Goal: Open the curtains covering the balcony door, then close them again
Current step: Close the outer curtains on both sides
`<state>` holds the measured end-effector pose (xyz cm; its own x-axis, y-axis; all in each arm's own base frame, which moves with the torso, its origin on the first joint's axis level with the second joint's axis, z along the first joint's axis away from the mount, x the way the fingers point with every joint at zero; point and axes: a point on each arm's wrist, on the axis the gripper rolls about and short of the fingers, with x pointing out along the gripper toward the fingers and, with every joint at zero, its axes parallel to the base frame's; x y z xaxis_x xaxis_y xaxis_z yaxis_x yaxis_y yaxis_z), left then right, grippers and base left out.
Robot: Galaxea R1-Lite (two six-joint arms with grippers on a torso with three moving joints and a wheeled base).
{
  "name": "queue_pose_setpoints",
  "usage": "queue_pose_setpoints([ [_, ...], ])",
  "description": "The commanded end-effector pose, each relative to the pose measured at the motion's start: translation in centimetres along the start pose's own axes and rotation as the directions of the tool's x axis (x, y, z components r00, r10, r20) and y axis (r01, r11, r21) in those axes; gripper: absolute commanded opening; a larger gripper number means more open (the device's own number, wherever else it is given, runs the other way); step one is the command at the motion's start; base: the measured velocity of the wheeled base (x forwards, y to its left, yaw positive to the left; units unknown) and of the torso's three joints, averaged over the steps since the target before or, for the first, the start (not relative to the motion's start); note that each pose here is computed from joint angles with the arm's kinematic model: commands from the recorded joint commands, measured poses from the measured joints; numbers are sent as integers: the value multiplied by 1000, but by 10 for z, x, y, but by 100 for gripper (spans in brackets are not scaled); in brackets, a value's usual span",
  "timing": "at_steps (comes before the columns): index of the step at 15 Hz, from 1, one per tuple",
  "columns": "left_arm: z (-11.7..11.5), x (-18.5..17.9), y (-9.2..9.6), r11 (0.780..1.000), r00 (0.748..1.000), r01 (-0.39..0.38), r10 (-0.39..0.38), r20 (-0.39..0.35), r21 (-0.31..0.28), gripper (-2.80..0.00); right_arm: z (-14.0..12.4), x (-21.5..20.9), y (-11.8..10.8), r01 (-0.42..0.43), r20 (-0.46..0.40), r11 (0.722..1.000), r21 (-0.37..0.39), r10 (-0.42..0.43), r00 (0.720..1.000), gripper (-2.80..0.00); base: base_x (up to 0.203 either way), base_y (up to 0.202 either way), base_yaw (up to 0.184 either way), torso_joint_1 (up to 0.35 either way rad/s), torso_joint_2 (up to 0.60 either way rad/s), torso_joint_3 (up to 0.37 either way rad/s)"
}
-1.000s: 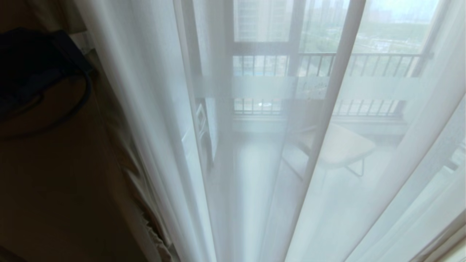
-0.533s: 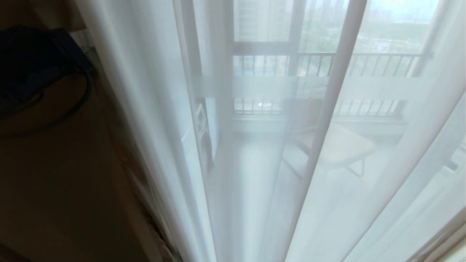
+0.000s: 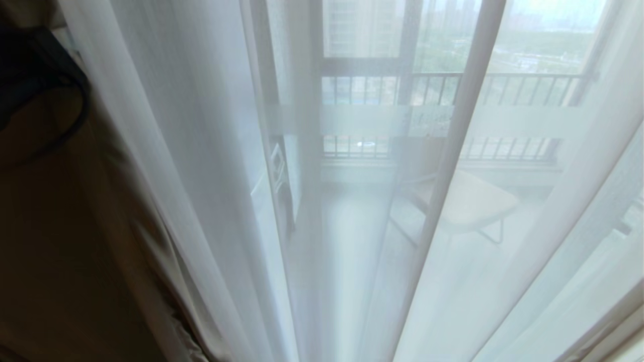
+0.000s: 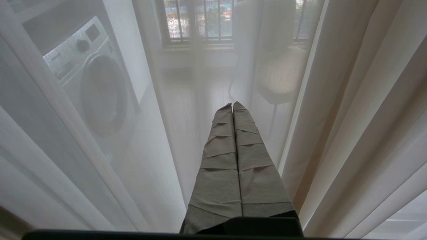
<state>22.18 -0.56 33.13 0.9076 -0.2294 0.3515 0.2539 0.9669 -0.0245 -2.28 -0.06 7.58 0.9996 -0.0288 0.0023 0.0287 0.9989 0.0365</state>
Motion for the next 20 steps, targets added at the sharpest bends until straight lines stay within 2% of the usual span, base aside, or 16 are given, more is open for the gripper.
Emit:
queue_pose_setpoints([
  [1,4,-3,3,1000,1000,-17,17,15,8,-280,0,0,0,0,1,1000,0,0,1000,-280,0,0,0,0,0,0],
  [5,7,-7,3,1000,1000,-18,17,21,11,-280,0,0,0,0,1,1000,0,0,1000,-280,0,0,0,0,0,0],
  [6,6,-8,2,1000,1000,-18,18,20,10,0,0,0,0,0,1,1000,0,0,1000,-280,0,0,0,0,0,0],
  [14,17,-38,-7,1000,999,-9,8,43,8,0,0,0,0,0,1,1000,0,0,1000,-280,0,0,0,0,0,0],
  [17,23,-71,-18,1000,998,6,-7,70,11,0,0,0,0,0,1,1000,0,0,1000,-280,0,0,0,0,0,0],
  [20,27,-120,-31,1000,996,12,-12,85,12,0,0,0,0,0,1,1000,0,0,1000,-280,0,0,0,0,0,0],
])
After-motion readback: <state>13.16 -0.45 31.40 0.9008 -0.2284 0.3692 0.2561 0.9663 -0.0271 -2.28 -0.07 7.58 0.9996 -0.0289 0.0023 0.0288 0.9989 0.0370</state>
